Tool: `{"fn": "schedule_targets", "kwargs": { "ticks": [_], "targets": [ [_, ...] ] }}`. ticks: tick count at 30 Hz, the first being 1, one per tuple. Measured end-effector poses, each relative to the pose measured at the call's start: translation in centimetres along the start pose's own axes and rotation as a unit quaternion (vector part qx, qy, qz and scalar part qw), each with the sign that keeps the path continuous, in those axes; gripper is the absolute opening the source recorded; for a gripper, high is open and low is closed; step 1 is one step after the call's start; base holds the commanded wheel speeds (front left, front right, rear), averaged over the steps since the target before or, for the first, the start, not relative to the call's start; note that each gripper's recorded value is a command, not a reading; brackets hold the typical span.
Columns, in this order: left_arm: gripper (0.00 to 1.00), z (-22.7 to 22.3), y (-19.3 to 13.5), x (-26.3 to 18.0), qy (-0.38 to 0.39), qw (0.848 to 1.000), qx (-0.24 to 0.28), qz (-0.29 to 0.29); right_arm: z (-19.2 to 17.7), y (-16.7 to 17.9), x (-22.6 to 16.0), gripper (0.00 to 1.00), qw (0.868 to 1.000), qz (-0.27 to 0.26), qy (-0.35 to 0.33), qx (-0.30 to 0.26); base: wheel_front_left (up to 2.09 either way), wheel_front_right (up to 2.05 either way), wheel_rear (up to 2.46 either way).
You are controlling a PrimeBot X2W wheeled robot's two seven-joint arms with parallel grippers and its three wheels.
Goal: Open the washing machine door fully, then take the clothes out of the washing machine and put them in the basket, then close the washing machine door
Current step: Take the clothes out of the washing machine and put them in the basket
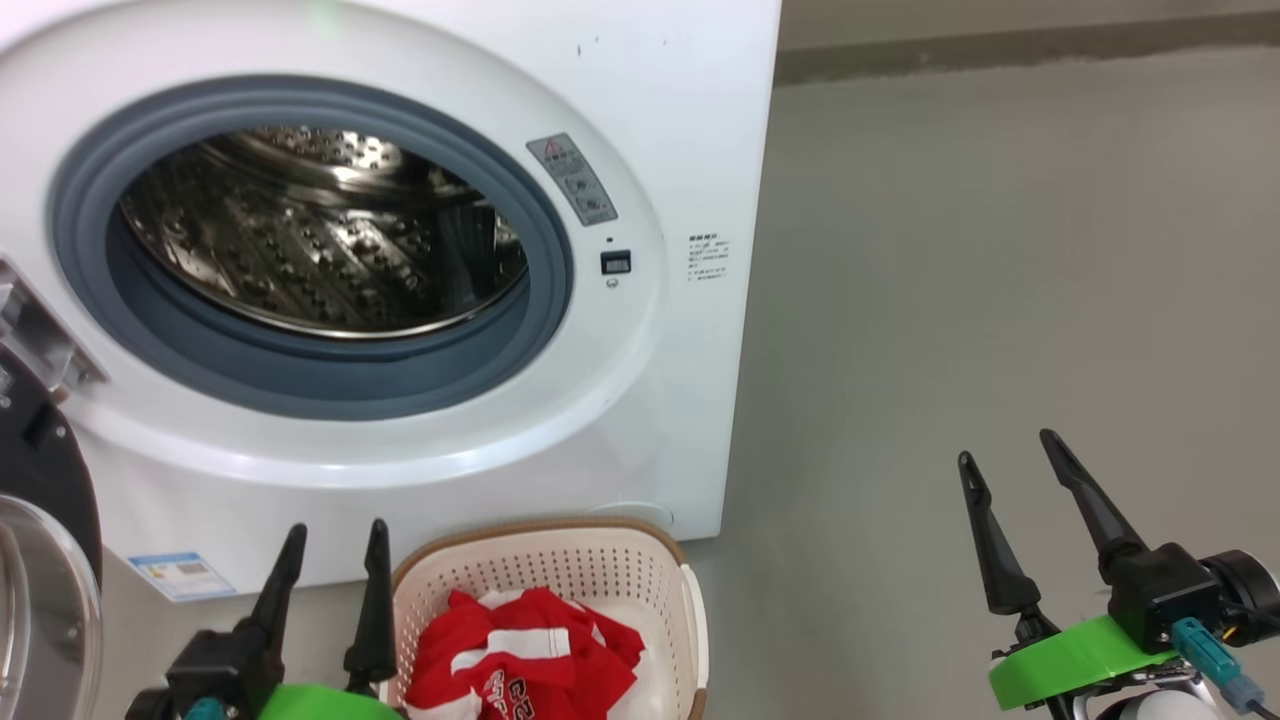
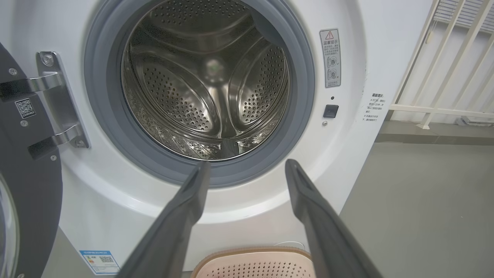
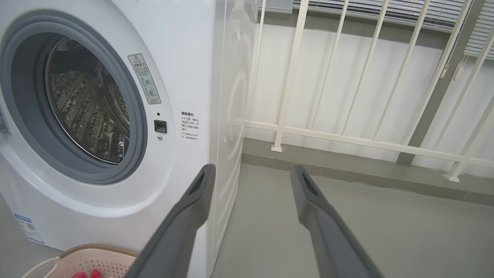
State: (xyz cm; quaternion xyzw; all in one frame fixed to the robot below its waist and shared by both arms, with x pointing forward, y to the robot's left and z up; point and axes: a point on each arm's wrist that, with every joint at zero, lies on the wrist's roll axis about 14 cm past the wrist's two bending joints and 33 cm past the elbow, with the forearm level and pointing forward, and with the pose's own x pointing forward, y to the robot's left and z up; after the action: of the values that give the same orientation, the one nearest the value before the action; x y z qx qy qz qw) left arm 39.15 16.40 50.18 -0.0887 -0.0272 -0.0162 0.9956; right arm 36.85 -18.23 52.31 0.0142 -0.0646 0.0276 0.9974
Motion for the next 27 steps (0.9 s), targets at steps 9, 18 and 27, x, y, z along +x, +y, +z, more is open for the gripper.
{"fn": "schedule_targets", "kwargs": {
  "ticks": [9, 18, 27],
  "targets": [
    [1.00, 0.7, -0.4, -0.6, -0.010, 1.000, 0.005, -0.005, 1.7, -0.6, -0.8, 1.00, 1.000, -0.010, -0.025, -0.005, 0.00, 0.00, 0.00],
    [1.00, 1.0, -0.5, -0.6, -0.014, 1.000, 0.006, -0.004, 2.2, -0.7, -0.9, 1.00, 0.999, -0.012, -0.032, -0.006, 0.00, 0.00, 0.00],
    [1.00, 0.6, -0.2, -0.8, -0.009, 1.000, 0.010, 0.004, 1.9, -0.7, -0.9, 1.00, 1.000, -0.011, -0.027, -0.004, -0.01, 0.01, 0.00]
  ]
}}
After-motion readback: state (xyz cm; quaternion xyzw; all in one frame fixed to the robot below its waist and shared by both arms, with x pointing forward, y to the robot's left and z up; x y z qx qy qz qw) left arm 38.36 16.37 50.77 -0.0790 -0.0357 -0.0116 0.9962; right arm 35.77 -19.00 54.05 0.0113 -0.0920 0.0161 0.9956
